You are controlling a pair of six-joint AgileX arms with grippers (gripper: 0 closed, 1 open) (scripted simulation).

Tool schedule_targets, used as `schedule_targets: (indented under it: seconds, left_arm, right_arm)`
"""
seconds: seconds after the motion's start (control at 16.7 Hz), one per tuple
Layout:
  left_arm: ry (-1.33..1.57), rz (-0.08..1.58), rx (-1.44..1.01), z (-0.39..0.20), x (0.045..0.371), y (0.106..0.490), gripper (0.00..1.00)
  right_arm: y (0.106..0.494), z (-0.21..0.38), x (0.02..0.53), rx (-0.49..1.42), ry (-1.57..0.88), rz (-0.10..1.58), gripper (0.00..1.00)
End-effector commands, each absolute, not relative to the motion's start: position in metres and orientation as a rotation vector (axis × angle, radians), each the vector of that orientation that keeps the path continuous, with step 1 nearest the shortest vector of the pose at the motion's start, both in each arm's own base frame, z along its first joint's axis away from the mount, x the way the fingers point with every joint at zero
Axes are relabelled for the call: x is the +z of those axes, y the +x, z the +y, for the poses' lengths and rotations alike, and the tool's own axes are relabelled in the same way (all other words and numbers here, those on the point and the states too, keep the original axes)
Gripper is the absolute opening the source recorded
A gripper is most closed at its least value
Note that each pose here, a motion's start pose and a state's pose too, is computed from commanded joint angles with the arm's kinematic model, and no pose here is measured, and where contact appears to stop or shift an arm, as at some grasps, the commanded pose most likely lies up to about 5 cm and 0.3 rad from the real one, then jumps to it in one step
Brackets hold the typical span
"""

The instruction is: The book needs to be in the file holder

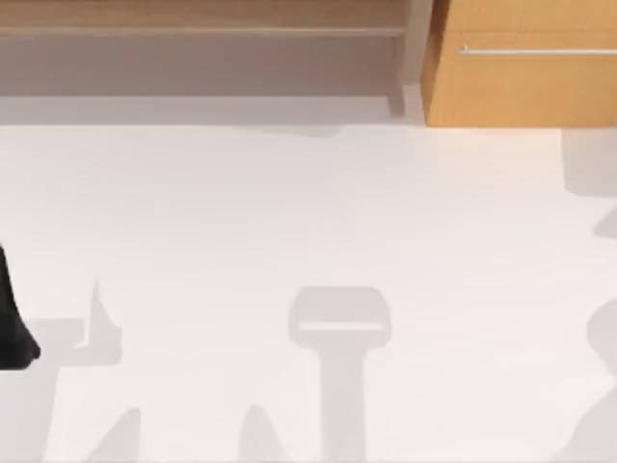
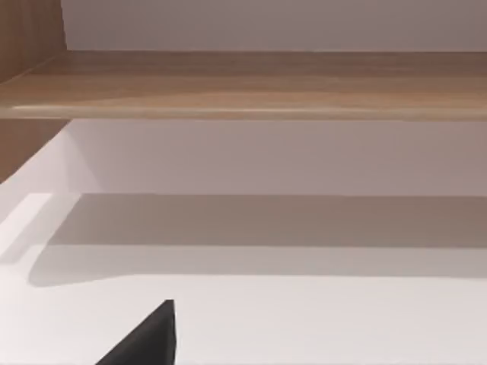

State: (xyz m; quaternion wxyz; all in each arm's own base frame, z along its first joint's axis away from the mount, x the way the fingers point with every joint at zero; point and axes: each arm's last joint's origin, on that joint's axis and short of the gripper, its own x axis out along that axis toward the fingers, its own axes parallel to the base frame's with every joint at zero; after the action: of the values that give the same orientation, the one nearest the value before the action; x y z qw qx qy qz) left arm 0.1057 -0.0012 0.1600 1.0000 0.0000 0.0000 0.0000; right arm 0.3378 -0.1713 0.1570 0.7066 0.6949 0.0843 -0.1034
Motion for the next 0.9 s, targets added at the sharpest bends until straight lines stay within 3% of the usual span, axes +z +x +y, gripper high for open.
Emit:
schedule_targets:
  seconds: [0.48,0.9]
  left_arm:
    - [0.000,0.000,0.000,-0.001,0.160,0.106,1.00]
    - [0.000,0.000,0.000,-0.001,0.160,0.106,1.00]
  right_arm:
    - [0.342,-0.175,0.153,-0.224,1.564,0.193,0.00]
    - [0.370,-0.177,0.148,-0.226,1.564,0.191,0.00]
